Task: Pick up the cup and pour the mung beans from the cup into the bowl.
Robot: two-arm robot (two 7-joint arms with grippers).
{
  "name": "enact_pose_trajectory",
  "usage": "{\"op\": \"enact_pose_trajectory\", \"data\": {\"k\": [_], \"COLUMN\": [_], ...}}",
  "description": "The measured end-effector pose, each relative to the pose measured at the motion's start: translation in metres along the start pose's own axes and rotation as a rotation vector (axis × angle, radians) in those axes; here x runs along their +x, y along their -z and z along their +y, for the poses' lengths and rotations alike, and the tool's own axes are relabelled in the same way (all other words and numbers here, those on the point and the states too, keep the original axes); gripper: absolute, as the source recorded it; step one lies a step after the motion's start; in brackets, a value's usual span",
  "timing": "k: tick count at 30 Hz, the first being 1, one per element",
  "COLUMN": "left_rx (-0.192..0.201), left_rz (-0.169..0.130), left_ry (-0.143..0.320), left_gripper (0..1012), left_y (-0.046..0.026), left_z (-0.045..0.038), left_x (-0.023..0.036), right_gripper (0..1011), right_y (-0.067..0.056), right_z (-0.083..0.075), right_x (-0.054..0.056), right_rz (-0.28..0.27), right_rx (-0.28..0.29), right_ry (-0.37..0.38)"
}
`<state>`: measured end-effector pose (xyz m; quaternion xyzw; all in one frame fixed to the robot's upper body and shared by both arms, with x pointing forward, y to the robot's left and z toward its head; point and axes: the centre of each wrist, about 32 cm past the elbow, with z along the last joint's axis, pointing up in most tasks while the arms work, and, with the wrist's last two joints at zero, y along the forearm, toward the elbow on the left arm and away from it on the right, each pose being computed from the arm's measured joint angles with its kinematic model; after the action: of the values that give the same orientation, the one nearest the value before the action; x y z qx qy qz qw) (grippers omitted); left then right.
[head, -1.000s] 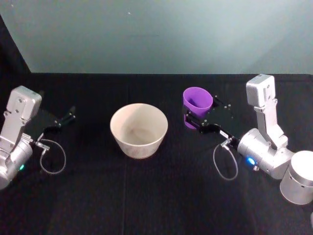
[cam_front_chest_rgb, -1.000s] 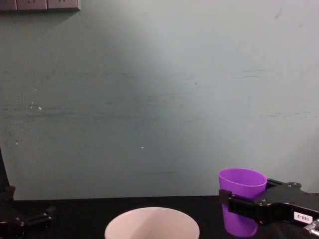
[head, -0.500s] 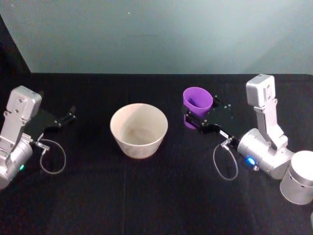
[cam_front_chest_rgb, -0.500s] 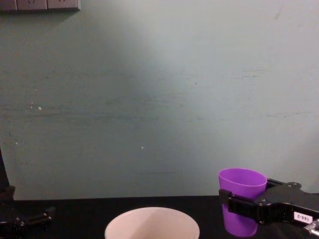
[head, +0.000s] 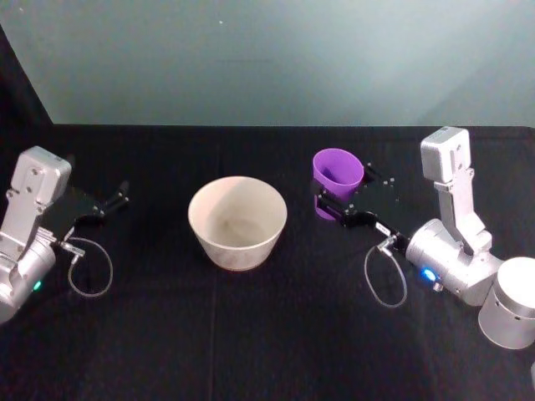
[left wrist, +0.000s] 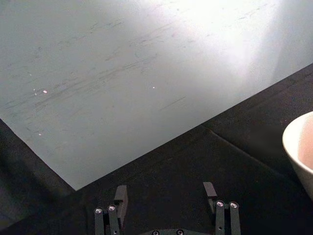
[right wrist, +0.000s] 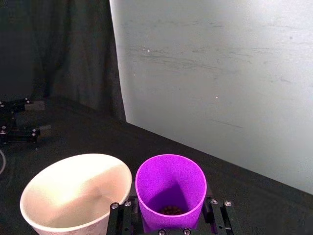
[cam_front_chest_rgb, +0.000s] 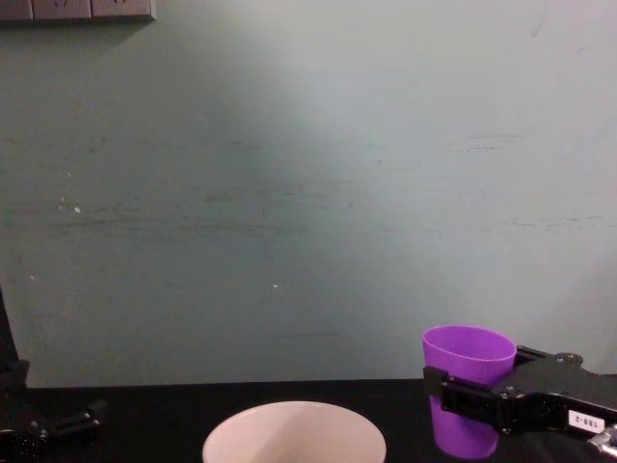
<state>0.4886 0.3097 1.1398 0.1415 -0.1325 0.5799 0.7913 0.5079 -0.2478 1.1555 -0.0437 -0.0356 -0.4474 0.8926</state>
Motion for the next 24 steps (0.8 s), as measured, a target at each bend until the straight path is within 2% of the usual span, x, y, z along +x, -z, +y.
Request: {"op": "enact_pose_trajectory", "data": {"k": [24], "left_rx": [0.000], "left_rz": [0.000], "left_ry": [0.000], "left_gripper": [1000], "left_y": [0.0000], "left_z": [0.0000], "left_x": [0.0000], "right_gripper": [723], "right_y": [0.0000], "right_z": [0.0000], "right_x": [0.0000], "right_rz": [0.000], "right_rx": [0.000], "right_ry": [0.000]}}
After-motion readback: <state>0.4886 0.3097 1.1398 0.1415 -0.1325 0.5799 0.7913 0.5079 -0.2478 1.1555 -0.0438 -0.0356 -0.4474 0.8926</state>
